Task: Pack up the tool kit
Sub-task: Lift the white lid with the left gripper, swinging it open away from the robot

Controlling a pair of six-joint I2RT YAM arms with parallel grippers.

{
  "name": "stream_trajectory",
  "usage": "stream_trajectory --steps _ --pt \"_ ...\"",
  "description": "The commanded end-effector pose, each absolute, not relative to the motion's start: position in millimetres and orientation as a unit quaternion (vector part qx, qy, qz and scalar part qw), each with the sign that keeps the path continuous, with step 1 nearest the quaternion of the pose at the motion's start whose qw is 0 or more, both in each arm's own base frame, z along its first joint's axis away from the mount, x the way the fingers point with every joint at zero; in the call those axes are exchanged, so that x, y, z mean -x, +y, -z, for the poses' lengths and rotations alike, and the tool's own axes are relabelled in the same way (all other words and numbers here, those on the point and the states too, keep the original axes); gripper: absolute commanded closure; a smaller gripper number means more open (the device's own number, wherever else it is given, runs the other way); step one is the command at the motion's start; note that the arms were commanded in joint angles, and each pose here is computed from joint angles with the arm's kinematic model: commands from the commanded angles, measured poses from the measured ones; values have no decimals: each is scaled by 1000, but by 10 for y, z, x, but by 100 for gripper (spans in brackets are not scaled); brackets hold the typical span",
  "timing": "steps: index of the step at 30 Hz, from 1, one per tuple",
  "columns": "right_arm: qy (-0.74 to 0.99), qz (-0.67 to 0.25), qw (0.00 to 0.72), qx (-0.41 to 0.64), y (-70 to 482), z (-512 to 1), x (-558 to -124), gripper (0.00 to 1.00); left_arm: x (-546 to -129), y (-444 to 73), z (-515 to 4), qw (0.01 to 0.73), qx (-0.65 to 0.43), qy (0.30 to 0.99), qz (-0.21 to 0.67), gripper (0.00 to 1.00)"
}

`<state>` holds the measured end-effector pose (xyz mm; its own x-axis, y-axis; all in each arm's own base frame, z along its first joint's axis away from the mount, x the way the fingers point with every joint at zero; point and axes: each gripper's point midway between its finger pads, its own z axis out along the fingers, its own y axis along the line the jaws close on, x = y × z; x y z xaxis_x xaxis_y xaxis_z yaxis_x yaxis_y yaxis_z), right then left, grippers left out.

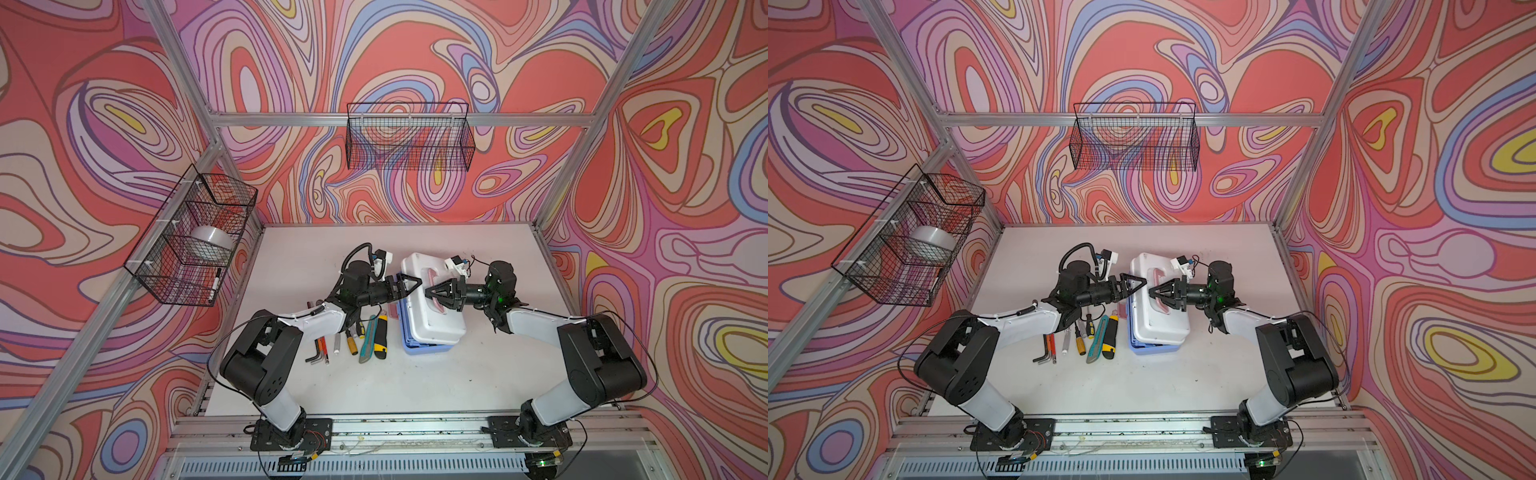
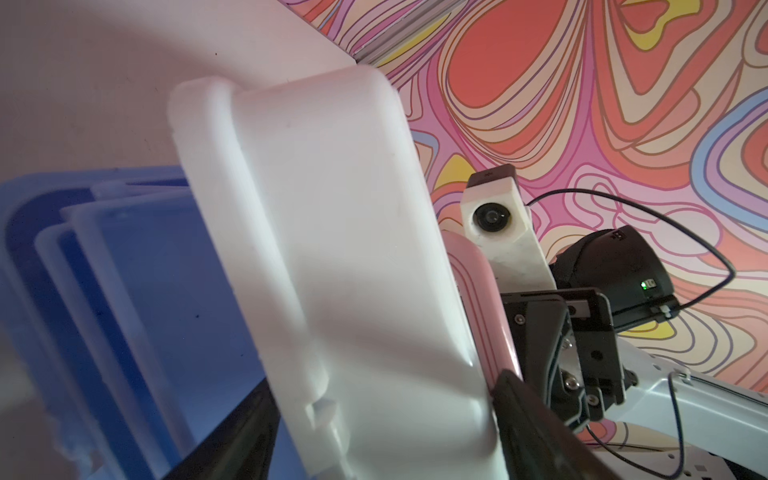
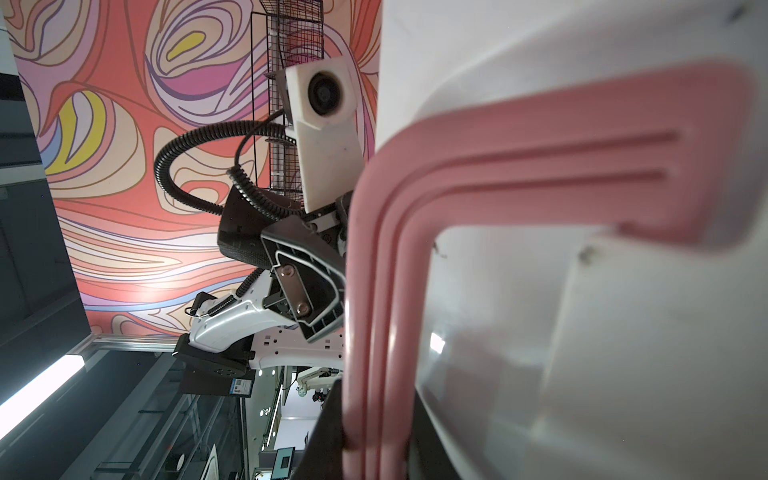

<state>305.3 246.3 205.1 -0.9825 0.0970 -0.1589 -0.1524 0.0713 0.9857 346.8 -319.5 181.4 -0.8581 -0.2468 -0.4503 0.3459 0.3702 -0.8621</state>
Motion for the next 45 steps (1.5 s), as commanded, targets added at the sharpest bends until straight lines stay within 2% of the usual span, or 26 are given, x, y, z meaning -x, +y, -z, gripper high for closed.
stream_trajectory --steps 1,3,5,8,10,15,26,30,35,41,45 --pt "707 -692 128 74 2490 -2241 -3012 100 -3492 -3288 -2009 275 -46 766 579 20" --pt "708 -691 128 74 2490 -2241 -3009 97 -3499 -3295 -2031 277 -45 763 583 20" --pt "714 -685 129 70 2486 -2224 -3020 75 -3513 -3297 -2060 280 -44 760 584 21" --pt "738 -658 136 64 2470 -2149 -3055 51 -3511 -3308 -2107 282 -50 759 585 20" --pt "757 -635 141 64 2452 -2107 -3067 43 -3522 -3300 -2112 285 -51 761 580 20" --pt "801 -573 163 62 2354 -2097 -3076 31 -3531 -3306 -2152 287 -54 763 577 21" --pt "888 -408 211 16 1920 -1911 -3113 26 -3576 -3474 -2296 285 -70 761 579 21" --pt "902 -344 262 1 1658 -2105 -3074 25 -3574 -3616 -2343 280 -83 763 577 21" --pt "897 -340 284 6 1596 -2320 -2956 25 -3593 -3759 -2347 271 -89 762 581 21" --pt "904 -267 334 -18 1287 -2606 -2893 25 -3618 -3897 -2514 279 -100 758 582 21" --pt "900 -251 356 -22 1192 -2749 -2811 25 -3580 -4137 -2626 271 -122 755 585 21"
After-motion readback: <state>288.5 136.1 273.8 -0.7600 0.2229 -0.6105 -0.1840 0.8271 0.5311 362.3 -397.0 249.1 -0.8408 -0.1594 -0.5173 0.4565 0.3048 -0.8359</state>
